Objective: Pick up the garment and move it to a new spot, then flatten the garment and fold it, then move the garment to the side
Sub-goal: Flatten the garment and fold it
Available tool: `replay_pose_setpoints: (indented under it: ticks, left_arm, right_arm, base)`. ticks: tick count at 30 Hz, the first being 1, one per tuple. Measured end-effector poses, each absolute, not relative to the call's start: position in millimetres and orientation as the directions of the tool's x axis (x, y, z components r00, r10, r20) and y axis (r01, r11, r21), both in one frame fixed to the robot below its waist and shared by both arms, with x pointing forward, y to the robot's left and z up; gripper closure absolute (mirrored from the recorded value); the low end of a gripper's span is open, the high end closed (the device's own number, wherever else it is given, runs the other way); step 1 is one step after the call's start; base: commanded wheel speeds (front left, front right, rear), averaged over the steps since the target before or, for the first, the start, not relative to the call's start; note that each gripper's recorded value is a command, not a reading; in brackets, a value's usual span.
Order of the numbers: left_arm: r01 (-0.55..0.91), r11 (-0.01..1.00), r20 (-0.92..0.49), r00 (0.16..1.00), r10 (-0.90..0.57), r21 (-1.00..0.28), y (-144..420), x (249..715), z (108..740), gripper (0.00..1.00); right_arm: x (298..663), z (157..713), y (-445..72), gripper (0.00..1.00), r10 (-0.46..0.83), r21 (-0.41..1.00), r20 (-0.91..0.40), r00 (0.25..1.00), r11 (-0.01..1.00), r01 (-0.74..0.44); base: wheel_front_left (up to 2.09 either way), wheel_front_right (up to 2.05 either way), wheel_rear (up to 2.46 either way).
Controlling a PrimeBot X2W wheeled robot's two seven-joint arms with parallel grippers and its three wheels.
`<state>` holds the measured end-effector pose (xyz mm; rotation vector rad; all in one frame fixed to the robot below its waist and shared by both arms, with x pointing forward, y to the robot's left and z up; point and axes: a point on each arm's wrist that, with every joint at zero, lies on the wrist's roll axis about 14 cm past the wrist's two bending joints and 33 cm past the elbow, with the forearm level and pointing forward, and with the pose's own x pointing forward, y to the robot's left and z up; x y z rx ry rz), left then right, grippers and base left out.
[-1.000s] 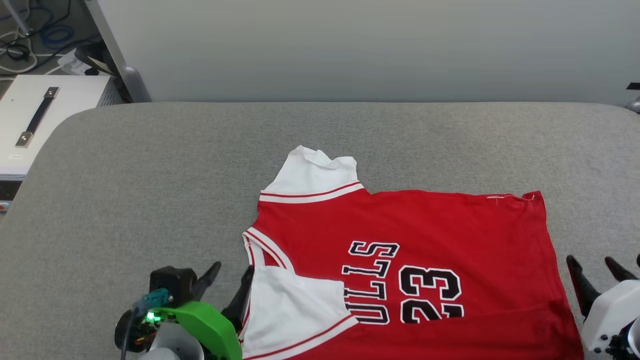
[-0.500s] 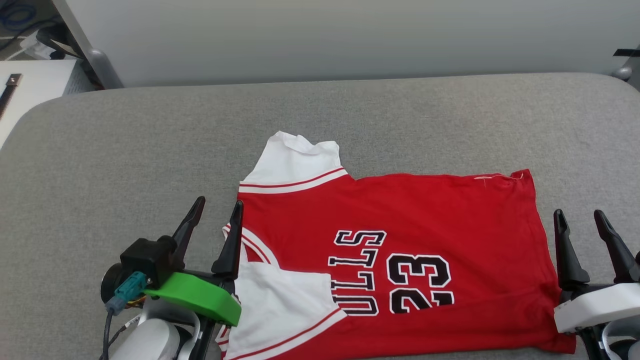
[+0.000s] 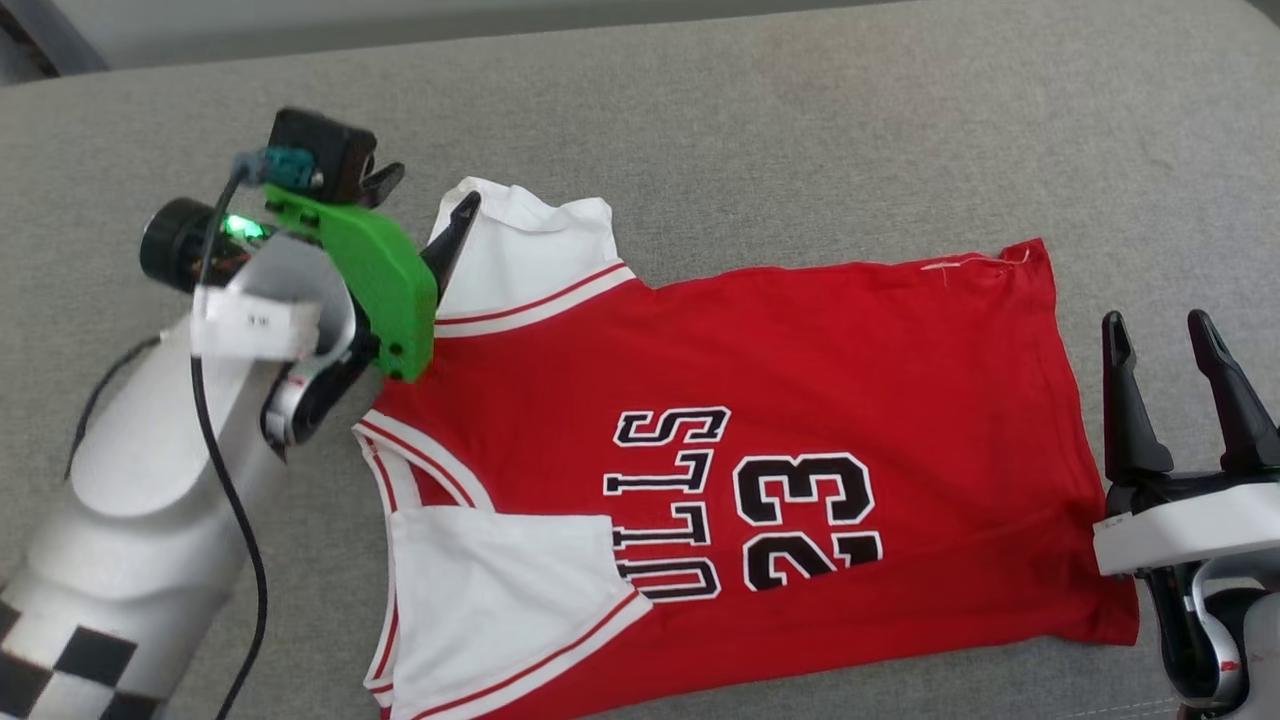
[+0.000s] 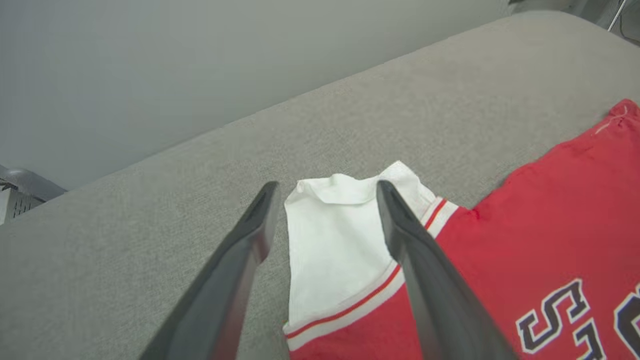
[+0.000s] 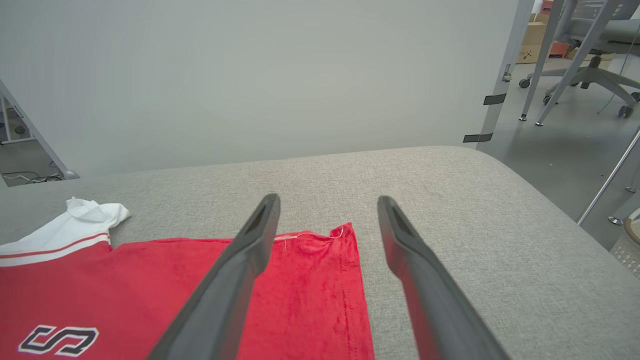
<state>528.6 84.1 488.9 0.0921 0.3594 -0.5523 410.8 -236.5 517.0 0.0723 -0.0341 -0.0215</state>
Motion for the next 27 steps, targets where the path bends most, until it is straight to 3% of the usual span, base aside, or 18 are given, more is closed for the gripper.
replay_pose_setpoints:
  ticks: [7,11,26,27]
  left_arm:
    - [0.524,0.849,-0.647,0.626,-0.435,-0.064,82,563,442,0.0]
    - [0.535,0.843,-0.738,0.548,-0.393,-0.052,83,572,416,0.0]
    - [0.533,0.846,-0.796,0.514,-0.319,0.005,92,607,371,0.0]
    - [0.528,0.849,-0.805,0.502,-0.318,-0.006,93,606,367,0.07]
  right_arm:
    - [421,498,-235,0.0,-0.032,0.099,-0.01,0.999,0.995,0.033]
    - [423,490,-240,0.0,-0.044,0.091,-0.031,0.999,0.995,0.047]
    - [425,460,-250,0.0,-0.073,0.074,-0.106,0.992,0.994,0.081]
    - [426,458,-250,0.0,-0.072,0.075,-0.111,0.991,0.994,0.081]
  base:
    - [0.0,0.0,0.0]
    - [0.0,0.0,0.0]
    - [0.0,0.0,0.0]
    - [0.0,0.0,0.0]
